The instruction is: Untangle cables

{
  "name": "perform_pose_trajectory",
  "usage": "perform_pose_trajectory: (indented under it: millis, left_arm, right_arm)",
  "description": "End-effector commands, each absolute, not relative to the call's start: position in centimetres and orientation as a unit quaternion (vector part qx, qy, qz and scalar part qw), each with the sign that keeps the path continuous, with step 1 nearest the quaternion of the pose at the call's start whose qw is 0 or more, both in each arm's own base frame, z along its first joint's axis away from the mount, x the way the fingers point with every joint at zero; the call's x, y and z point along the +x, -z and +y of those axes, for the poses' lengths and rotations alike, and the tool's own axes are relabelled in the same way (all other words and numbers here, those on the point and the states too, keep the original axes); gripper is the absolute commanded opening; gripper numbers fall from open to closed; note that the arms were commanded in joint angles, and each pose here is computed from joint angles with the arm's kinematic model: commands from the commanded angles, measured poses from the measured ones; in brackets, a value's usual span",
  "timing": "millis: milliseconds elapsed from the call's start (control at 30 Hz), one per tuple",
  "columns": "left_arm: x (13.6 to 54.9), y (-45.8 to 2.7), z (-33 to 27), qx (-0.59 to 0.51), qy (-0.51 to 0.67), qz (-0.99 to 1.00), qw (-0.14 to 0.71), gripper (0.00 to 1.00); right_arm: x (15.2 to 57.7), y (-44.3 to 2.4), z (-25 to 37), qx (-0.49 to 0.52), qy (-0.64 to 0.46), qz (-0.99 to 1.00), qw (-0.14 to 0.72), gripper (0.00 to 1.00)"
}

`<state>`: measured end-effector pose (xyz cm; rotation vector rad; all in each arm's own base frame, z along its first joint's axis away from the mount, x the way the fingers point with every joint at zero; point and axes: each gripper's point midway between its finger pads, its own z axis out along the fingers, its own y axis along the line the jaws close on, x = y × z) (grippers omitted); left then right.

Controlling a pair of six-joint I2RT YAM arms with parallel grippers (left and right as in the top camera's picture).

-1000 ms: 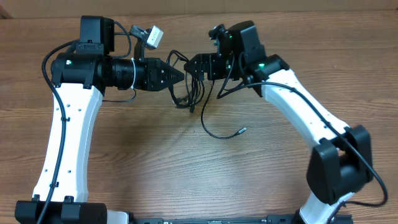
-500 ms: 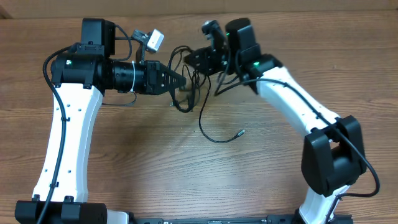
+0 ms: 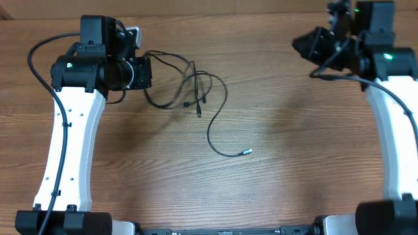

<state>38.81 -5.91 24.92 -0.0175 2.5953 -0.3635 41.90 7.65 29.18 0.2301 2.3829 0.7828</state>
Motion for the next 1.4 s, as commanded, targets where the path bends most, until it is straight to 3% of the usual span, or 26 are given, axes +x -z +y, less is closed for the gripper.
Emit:
perform_pose_trajectory:
  millis: [0,133,200,233,300,367,400,467,633,900,1133,1367]
  left_arm:
    - [39.4,-25.7,-3.7,-0.032,0.077,0.957,0.279,0.09]
    - [38.9,-25.6,-6.3,-0.002,0.129,0.955,0.268,0.13]
    - [38.5,-25.4,-7.5,0.030,0.139,0.955,0.262,0.20]
    - [38.1,-25.3,-8.3,0.057,0.138,0.955,0.257,0.29]
    - [37.3,-25.3,-9.9,0.110,0.150,0.950,0.251,0.42]
    - [35.8,-25.5,-12.2,0.184,0.179,0.937,0.239,0.52]
    - [35.1,-25.6,-13.2,0.213,0.190,0.929,0.233,0.54]
    - [34.5,-25.7,-13.9,0.232,0.190,0.927,0.227,0.55]
    - [35.3,-24.5,-13.8,0.193,0.166,0.942,0.219,0.49]
    - [37.1,-16.6,-12.6,0.101,0.123,0.981,0.109,0.38]
    - [36.9,-10.6,-6.7,-0.185,-0.043,0.981,0.032,0.40]
    - [38.7,-8.8,-5.8,-0.283,-0.071,0.955,0.060,0.50]
  right_arm:
    - [40.3,-30.4,6.4,0.102,-0.257,0.907,0.316,0.04]
    - [39.1,-29.0,6.1,0.104,-0.241,0.921,0.287,0.04]
    - [38.8,-28.6,5.9,0.109,-0.235,0.925,0.278,0.04]
    - [38.7,-28.4,5.8,0.111,-0.232,0.927,0.274,0.05]
    - [38.6,-28.3,5.8,0.110,-0.230,0.928,0.273,0.20]
    - [38.5,-28.2,5.8,0.103,-0.227,0.929,0.271,0.51]
    - [38.4,-28.2,5.8,0.104,-0.227,0.930,0.269,0.62]
    - [38.3,-28.1,5.8,0.105,-0.227,0.931,0.266,0.70]
    - [38.1,-27.9,5.8,0.105,-0.226,0.933,0.261,0.74]
    - [38.2,-27.7,5.8,0.105,-0.226,0.933,0.258,0.77]
    - [38.2,-27.7,5.8,0.105,-0.226,0.933,0.259,0.78]
    - [38.3,-27.5,5.5,0.108,-0.217,0.935,0.260,0.81]
